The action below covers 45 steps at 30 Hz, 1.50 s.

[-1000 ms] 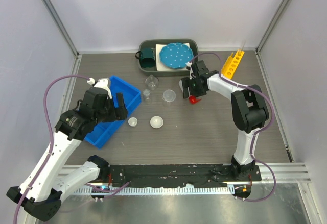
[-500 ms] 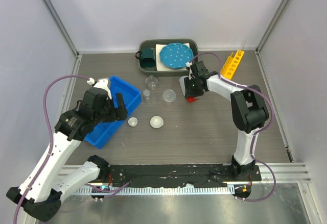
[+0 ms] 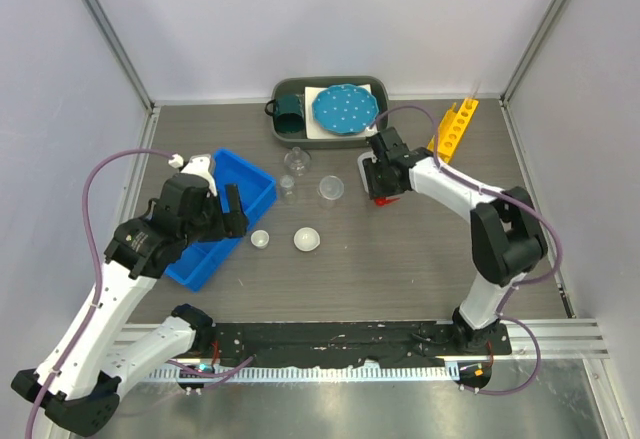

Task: Organize the chemistry lab equipment

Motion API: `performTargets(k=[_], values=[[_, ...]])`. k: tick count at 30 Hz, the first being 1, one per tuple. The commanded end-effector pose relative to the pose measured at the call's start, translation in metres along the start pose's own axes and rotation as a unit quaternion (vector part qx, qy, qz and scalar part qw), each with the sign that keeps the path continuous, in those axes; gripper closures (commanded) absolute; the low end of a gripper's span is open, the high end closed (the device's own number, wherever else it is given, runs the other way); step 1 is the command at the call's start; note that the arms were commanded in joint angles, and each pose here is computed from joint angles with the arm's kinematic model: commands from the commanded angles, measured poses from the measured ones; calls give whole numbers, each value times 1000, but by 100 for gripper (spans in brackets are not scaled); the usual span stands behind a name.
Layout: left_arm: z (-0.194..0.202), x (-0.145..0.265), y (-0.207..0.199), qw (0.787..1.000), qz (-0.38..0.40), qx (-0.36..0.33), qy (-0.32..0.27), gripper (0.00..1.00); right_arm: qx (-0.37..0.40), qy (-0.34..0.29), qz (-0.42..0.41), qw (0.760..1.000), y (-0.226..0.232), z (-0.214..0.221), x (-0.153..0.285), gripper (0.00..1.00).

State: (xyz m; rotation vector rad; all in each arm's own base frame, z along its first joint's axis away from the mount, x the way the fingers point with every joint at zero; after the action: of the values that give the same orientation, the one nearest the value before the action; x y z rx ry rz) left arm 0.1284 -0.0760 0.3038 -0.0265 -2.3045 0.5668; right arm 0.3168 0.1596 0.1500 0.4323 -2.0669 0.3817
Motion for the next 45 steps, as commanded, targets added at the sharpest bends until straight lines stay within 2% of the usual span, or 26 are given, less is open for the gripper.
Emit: performTargets(k=[1, 5, 8, 13, 17, 19, 20, 21, 23, 24, 25, 31, 37, 45], values=[[-8, 16, -3, 1000, 14, 1, -14, 16, 7, -71, 67, 995, -1, -19, 70, 98], [-14, 27, -8, 999, 26, 13, -17, 16, 22, -116, 80, 990, 4, -35, 119, 98], [-21, 38, -11, 999, 31, 20, -33, 16, 41, -156, 28, 986, 16, -53, 144, 97], [-35, 60, -14, 998, 17, 28, -54, 16, 105, -178, -44, 977, 60, -85, 148, 97], [-43, 78, -15, 997, 22, 29, -72, 16, 154, -211, -99, 960, 90, -125, 156, 97], [-45, 88, -14, 996, 29, 27, -75, 16, 193, -197, -138, 951, 114, -136, 141, 96], [-46, 92, -15, 996, 35, 27, -75, 16, 201, -214, -146, 945, 119, -149, 155, 96], [-45, 96, -14, 996, 39, 26, -73, 16, 226, -192, -151, 943, 130, -153, 133, 96], [-45, 104, -15, 996, 56, 25, -71, 16, 247, -211, -170, 930, 144, -167, 147, 96], [-44, 108, -13, 996, 58, 24, -68, 16, 261, -191, -174, 930, 153, -169, 124, 96], [-44, 111, -13, 995, 63, 25, -68, 16, 265, -215, -184, 922, 157, -178, 135, 95], [-37, 119, -9, 996, 73, 28, -50, 16, 286, -214, -214, 909, 181, -179, 101, 92], [-32, 116, -9, 996, 76, 26, -35, 17, 317, -226, -224, 893, 202, -178, 88, 92], [-26, 105, -9, 996, 81, 22, -20, 16, 338, -216, -216, 890, 212, -176, 52, 92]])
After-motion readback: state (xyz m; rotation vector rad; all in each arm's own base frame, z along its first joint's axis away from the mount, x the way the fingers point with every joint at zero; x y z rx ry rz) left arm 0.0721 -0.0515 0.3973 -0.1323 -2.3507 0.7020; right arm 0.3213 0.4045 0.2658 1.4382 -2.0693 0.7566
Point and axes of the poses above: each gripper's point midway between its finger pads, its own x axis back along the fingers, its own y axis along the line the jaws close on, z = x × y, the point moved 10 cm from there along x, back along the fingers, and after that the axes turned 15 degrees about x, right-handed, at the moved point
